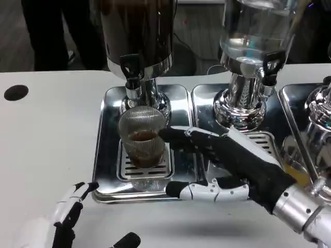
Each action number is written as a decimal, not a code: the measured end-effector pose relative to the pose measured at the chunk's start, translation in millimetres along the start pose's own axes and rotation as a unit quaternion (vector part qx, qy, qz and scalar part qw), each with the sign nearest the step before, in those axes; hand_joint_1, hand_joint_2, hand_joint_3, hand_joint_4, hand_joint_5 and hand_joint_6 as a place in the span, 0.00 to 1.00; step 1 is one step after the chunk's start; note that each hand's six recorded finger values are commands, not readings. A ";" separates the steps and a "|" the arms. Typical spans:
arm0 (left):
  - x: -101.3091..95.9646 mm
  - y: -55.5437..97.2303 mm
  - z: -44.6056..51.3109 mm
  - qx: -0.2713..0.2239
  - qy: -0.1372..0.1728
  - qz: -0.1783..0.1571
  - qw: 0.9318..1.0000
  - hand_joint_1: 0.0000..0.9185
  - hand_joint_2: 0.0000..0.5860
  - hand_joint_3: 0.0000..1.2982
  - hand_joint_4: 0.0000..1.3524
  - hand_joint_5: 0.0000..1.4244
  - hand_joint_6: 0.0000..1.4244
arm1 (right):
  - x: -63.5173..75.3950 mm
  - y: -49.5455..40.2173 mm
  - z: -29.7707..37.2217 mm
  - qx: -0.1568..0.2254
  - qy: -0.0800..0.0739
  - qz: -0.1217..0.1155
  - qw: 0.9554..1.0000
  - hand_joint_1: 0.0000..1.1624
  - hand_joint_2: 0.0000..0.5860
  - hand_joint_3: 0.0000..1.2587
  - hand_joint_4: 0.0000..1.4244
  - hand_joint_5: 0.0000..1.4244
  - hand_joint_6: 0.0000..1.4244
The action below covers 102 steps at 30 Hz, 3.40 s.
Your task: Grasp the cup under the faucet to collect the drink, then remove the cup.
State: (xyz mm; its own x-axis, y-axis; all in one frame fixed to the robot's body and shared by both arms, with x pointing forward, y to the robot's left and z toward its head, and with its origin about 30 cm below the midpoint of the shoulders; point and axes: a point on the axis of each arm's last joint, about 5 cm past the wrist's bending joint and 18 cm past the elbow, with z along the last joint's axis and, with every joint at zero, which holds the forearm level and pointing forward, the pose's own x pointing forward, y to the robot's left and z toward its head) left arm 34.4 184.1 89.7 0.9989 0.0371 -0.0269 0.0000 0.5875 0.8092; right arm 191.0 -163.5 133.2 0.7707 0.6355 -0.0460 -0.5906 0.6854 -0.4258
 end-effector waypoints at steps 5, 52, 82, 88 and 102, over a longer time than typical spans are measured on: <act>-0.7 -2.5 -0.6 -0.003 0.001 -0.006 1.000 0.00 0.06 0.16 0.10 0.20 0.43 | 0.9 -3.3 -3.8 0.004 0.011 -0.007 1.000 0.58 0.22 0.16 0.11 0.12 0.08; -11.6 -1.3 -3.7 -0.016 0.006 -0.026 1.000 0.00 0.06 0.17 0.10 0.20 0.45 | 53.5 -7.7 -9.1 0.011 0.043 -0.068 0.997 0.60 0.21 0.05 0.03 0.04 0.05; -36.1 5.4 -26.1 -0.027 0.052 -0.048 0.997 0.00 0.08 0.20 0.12 0.22 0.45 | 97.7 35.3 -12.0 0.015 0.063 -0.091 0.994 0.63 0.14 0.00 0.00 0.03 0.00; -40.7 9.1 -31.4 -0.029 0.065 -0.046 0.996 0.00 0.08 0.21 0.13 0.24 0.45 | 104.9 41.6 -13.1 0.017 0.063 -0.095 0.993 0.63 0.14 0.00 0.00 0.03 0.00; -46.2 16.6 -34.8 -0.020 0.069 -0.045 0.996 0.00 0.09 0.22 0.14 0.24 0.45 | 111.8 46.9 -15.4 0.018 0.059 -0.114 0.992 0.65 0.13 0.11 0.10 0.11 0.05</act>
State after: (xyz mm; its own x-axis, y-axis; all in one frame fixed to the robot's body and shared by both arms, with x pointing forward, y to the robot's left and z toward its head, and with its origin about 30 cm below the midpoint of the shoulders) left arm -13.3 220.3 84.0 0.9792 0.0916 -0.1812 0.0852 0.6245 0.7764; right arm 253.2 -65.9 94.1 0.9067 0.4178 -0.0579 -0.4039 0.8205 -0.4044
